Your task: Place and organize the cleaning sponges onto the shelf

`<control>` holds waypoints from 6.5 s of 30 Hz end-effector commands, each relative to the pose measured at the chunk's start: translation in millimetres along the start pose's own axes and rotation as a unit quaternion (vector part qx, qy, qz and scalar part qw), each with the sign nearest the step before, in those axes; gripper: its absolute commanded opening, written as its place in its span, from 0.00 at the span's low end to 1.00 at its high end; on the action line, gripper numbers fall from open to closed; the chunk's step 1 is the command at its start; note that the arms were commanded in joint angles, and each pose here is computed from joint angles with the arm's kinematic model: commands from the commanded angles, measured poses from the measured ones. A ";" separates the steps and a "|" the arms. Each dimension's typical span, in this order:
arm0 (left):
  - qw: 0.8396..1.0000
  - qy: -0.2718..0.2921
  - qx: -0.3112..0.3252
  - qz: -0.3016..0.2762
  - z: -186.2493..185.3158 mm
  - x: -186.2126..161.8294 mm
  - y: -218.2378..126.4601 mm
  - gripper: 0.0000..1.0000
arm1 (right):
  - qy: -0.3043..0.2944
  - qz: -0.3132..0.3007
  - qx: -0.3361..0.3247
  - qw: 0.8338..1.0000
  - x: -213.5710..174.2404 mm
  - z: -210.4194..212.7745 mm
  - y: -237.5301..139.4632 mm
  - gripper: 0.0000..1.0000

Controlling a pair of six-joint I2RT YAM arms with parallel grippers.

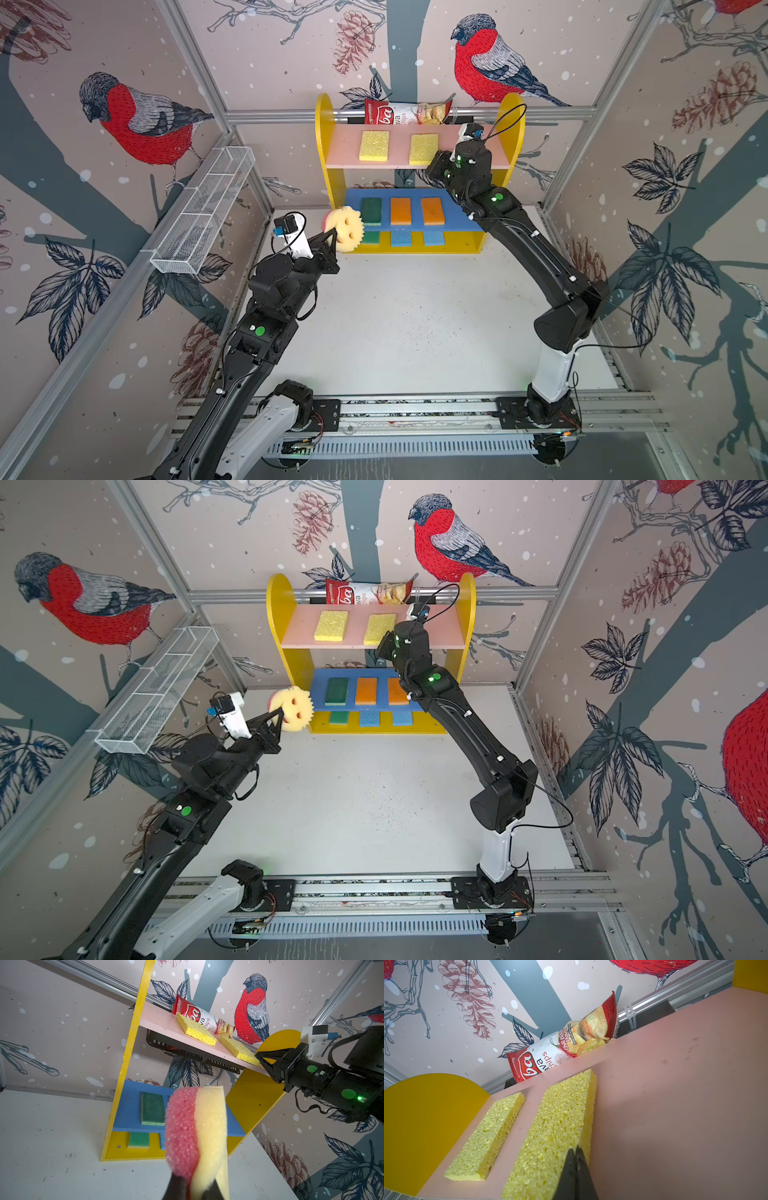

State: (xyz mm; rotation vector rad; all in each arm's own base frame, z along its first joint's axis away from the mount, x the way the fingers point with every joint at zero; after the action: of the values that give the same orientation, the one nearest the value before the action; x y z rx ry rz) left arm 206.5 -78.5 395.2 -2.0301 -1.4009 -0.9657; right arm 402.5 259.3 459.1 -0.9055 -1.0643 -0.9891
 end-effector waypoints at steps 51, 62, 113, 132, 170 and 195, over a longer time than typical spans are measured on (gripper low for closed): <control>1.000 -0.006 -0.011 -0.009 -3.1 4.8 1.7 0.00 | 0.018 -0.024 0.055 0.998 22.6 -13.0 -13.6 0.10; 1.000 -0.009 -0.015 -0.005 -3.4 3.8 3.8 0.00 | 0.078 0.018 0.169 0.982 11.7 -23.4 -17.7 0.00; 1.000 -0.012 -0.019 0.008 -1.8 0.8 11.9 0.00 | 0.050 0.033 0.177 0.982 2.8 -12.9 -24.6 0.02; 0.961 -0.021 -0.261 0.091 -51.1 2.6 24.2 0.00 | -0.097 0.049 0.456 0.883 -35.0 44.3 -96.2 0.82; 0.910 -0.037 -0.390 0.134 -65.8 11.8 25.0 0.00 | -0.059 0.001 0.623 0.780 -16.0 8.9 -157.1 0.91; 0.918 -0.054 -0.373 0.127 -52.4 10.1 28.2 0.00 | -0.052 0.051 0.650 0.757 -37.1 51.3 -123.3 0.20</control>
State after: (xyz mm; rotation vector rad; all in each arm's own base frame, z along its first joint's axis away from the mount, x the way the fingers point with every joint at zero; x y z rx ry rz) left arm 224.6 -123.5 428.3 -2.7783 -0.8065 -1.3496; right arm 263.7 280.2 446.4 0.1535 -1.4152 0.0769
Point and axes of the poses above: each gripper's point midway between its finger pads, its own y axis out along the fingers, its own z axis along the line the jaws close on, x = y × z, the point moved 9 cm from there along -y, back along the fingers, and after that the axes turned 14 degrees about -y, right-handed, at the moved point
